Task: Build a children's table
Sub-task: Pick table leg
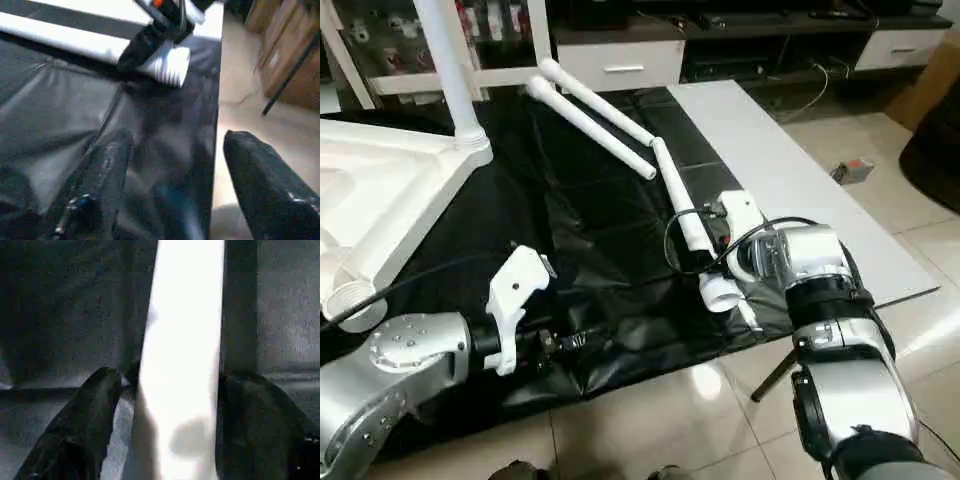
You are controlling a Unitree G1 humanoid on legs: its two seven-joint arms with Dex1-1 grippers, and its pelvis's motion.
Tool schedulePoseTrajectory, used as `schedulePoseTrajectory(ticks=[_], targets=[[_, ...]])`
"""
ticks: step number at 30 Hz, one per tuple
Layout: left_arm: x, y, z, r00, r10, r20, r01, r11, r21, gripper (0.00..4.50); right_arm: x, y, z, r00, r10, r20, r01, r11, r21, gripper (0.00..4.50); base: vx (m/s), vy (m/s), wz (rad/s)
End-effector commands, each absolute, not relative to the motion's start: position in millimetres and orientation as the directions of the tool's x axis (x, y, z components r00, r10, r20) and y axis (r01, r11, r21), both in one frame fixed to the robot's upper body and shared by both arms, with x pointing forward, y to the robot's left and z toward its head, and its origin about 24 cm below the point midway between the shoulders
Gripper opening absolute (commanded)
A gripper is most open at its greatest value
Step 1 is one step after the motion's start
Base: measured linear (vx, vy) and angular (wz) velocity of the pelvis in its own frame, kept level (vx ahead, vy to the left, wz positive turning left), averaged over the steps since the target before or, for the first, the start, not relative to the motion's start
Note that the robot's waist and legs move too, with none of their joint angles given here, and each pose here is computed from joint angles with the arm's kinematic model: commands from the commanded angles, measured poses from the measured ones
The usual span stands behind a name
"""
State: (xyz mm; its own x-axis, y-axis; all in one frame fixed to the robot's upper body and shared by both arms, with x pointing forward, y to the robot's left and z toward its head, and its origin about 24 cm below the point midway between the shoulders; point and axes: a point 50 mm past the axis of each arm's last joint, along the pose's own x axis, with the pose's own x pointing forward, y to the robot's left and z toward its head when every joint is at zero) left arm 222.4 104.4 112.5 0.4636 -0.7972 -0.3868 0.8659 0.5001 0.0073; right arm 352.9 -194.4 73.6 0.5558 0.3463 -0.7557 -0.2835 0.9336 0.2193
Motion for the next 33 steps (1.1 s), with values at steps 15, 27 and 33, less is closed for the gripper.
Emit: schedulePoseTrajectory(ticks=[15, 27, 33], targets=[[223, 96, 115, 0.448, -0.812, -0.373, 0.881, 0.471, 0.033, 4.50, 348.6, -221.4, 78, 0.547, 0.295, -0.783, -0.201, 0.955, 0.219, 2.18, 0.000, 0.000, 0.00], [248, 100, 118, 0.483, -0.811, -0.330, 0.864, 0.502, 0.029, 4.50, 347.9, -214.4, 74, 0.559, 0.310, -0.769, -0.190, 0.951, 0.244, 1.92, 0.000, 0.000, 0.00], [266, 97, 125, 0.612, -0.757, -0.230, 0.783, 0.620, 0.042, 4.50, 343.7, -234.2, 82, 0.669, 0.221, -0.710, -0.074, 0.970, 0.233, 1.91, 0.000, 0.000, 0.00]])
